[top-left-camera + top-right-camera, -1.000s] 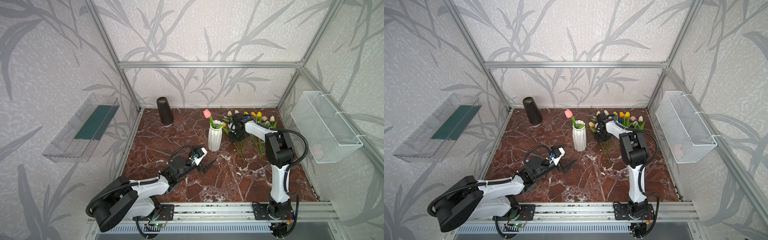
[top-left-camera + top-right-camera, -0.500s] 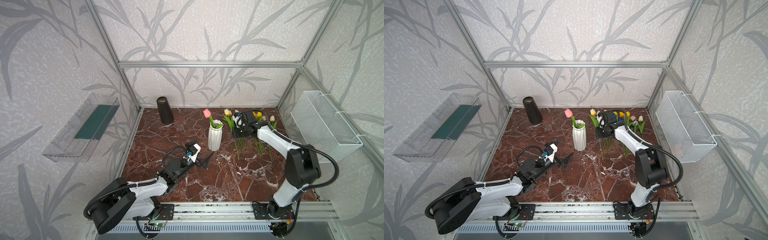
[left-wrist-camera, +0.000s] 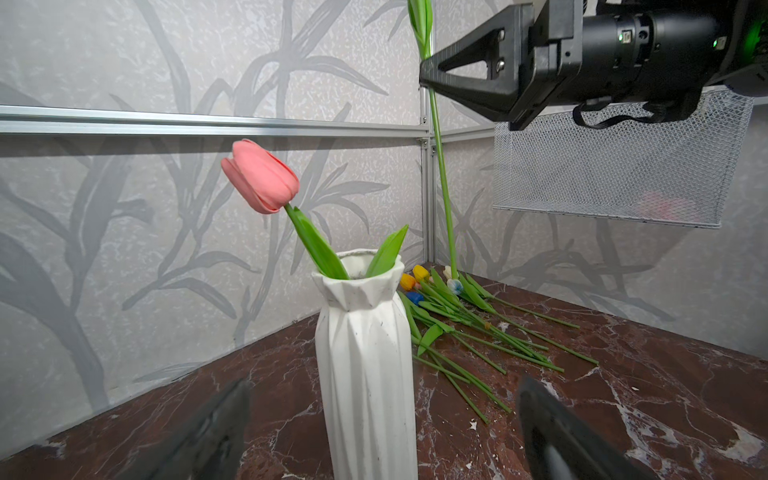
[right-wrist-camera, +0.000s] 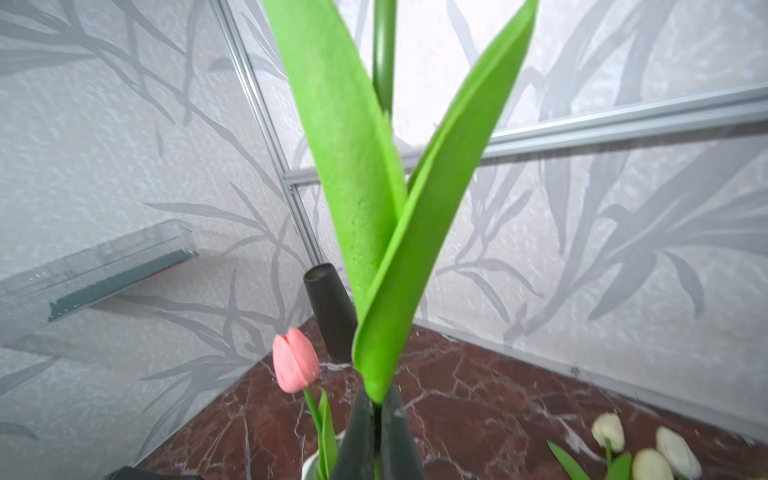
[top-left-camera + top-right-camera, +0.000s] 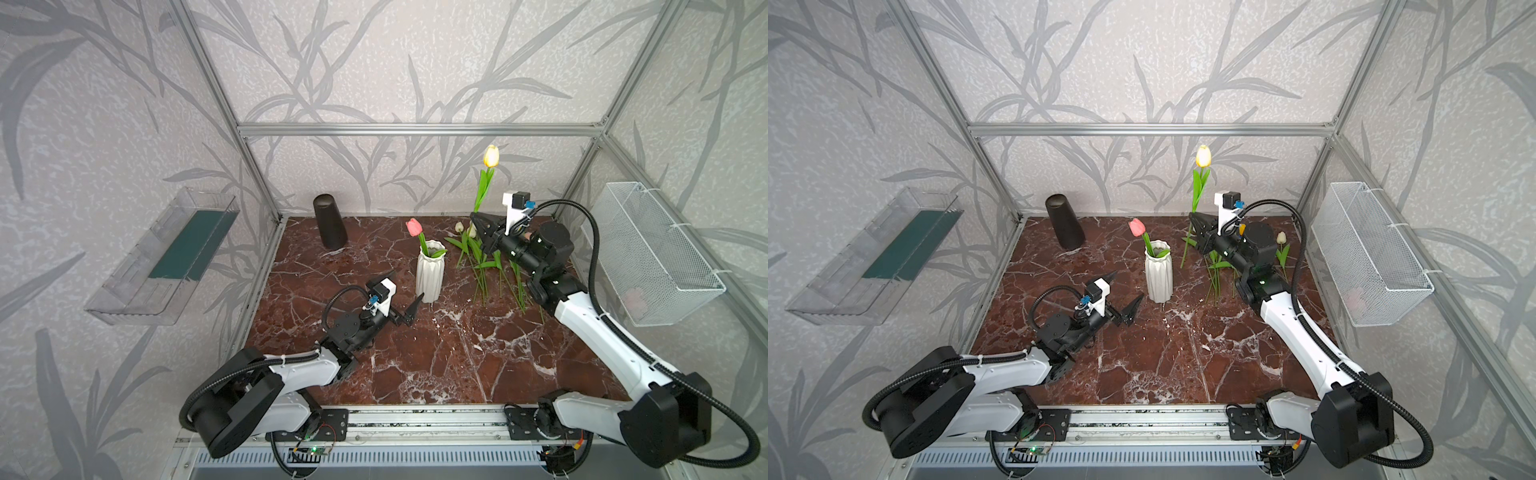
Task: Arrange the flowers into the vase
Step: 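Lift the yellow tulip upright and carry it over the white vase with the right gripper, then lower the yellow tulip into the white vase and open the right gripper, then move the right gripper back to the tulip pile and grasp a cream tulip stem, then lift the cream tulip upright and carry it over the white vase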
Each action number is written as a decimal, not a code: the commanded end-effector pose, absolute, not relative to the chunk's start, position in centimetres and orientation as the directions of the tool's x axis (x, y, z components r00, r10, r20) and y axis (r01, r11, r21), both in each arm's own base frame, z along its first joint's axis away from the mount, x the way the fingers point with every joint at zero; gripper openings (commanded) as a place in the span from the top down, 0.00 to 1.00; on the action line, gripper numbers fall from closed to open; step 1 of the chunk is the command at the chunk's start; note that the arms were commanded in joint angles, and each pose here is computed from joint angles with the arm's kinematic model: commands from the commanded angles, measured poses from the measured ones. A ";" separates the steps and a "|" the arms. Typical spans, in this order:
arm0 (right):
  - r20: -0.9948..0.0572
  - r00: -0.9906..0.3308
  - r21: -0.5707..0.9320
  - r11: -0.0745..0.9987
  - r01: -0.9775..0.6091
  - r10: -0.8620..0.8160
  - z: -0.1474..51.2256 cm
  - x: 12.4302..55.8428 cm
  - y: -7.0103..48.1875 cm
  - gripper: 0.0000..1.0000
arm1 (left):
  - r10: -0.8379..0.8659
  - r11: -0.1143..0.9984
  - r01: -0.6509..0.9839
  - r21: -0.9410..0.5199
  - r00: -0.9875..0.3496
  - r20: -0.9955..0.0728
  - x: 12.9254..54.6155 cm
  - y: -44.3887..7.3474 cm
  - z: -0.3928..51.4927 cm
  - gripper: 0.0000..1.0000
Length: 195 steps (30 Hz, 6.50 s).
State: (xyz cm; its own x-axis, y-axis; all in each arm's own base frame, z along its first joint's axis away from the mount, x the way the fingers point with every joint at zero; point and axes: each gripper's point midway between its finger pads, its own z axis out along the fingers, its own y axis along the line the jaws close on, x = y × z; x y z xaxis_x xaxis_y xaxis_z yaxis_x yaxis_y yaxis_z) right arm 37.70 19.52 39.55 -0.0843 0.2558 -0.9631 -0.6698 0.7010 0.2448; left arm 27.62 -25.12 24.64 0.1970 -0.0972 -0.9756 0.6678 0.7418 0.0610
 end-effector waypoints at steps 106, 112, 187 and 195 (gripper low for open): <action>-0.982 -0.190 0.144 0.555 -0.819 -0.026 35.9 38.4 29.3 0.58 | -0.097 0.740 0.667 0.089 0.237 -0.967 28.0 -25.5 27.0 0.01; -0.985 -0.170 0.099 0.685 -0.722 -0.038 37.3 38.8 26.5 0.34 | -0.089 0.750 0.654 0.099 0.248 -0.965 28.0 -25.2 27.2 0.01; -0.545 -0.837 0.287 0.926 -0.246 -0.054 10.4 52.3 17.7 1.00 | 0.041 0.658 0.744 0.118 0.121 -0.992 26.4 -26.8 22.9 0.01; -0.784 -0.611 0.379 0.865 -0.329 0.111 22.8 48.5 17.7 1.00 | -0.016 0.694 0.714 0.091 0.143 -0.990 26.1 -25.5 23.8 0.01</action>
State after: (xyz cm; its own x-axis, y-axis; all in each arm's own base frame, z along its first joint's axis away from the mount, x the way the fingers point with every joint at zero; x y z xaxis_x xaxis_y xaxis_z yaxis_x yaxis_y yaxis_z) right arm 48.45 16.74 15.88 -0.7655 0.0148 -0.6432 -0.2548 0.9110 0.3243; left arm 26.44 -26.01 22.30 0.1087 0.0270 -0.9937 0.7247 0.6821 0.0978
